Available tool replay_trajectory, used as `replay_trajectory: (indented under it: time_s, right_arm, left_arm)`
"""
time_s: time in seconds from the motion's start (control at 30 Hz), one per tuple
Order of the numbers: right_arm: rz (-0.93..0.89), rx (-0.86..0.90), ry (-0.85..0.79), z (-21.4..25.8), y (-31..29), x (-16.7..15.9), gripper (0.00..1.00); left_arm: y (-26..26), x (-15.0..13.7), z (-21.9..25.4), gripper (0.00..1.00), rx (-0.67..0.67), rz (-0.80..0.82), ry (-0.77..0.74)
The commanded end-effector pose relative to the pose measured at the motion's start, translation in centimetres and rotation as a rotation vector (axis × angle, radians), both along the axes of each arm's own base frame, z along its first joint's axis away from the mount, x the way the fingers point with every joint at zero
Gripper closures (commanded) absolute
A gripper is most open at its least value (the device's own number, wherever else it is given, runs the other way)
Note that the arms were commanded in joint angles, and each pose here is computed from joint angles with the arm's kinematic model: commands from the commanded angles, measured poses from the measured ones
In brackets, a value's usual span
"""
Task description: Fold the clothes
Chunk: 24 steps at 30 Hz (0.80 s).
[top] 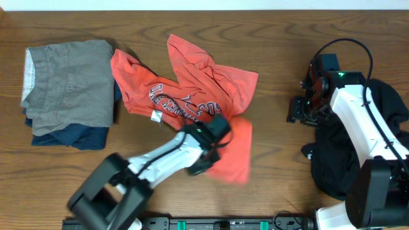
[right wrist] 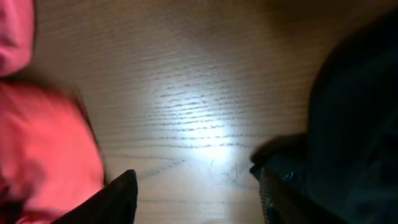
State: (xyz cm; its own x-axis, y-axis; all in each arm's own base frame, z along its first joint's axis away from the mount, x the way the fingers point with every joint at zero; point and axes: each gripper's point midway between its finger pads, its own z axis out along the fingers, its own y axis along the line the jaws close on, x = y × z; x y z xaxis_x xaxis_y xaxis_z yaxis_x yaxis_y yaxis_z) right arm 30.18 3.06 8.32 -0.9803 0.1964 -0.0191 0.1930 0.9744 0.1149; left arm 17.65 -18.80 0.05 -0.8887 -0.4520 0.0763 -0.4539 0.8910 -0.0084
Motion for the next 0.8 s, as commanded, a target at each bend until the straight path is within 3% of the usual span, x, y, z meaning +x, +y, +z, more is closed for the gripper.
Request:
replay_trajectory:
  time_s: [0.0, 0.1, 0.3, 0.77]
  right_arm:
    - [0.054, 0.059, -0.027, 0.0, 0.9, 0.6, 0.39]
    - [0.075, 0.138, -0.073, 0.4, 2.6, 1.6, 0.39]
    - [0.133, 0.207, -0.162, -0.1, 5.9, 4.2, 0.38]
    - [0.144, 0.198, 0.052, -9.3, 12.1, 2.6, 0.44]
  left_arm:
    - [5.2, 0.5, 2.7, 0.94, 0.143, -0.033, -0.076]
    - [9.2, 0.3, 5.5, 0.94, 0.247, 0.007, -0.126]
    - [12.2, -1.0, 9.1, 0.94, 0.239, 0.080, -0.179]
    - [12.6, -1.3, 10.5, 0.94, 0.208, 0.049, -0.233]
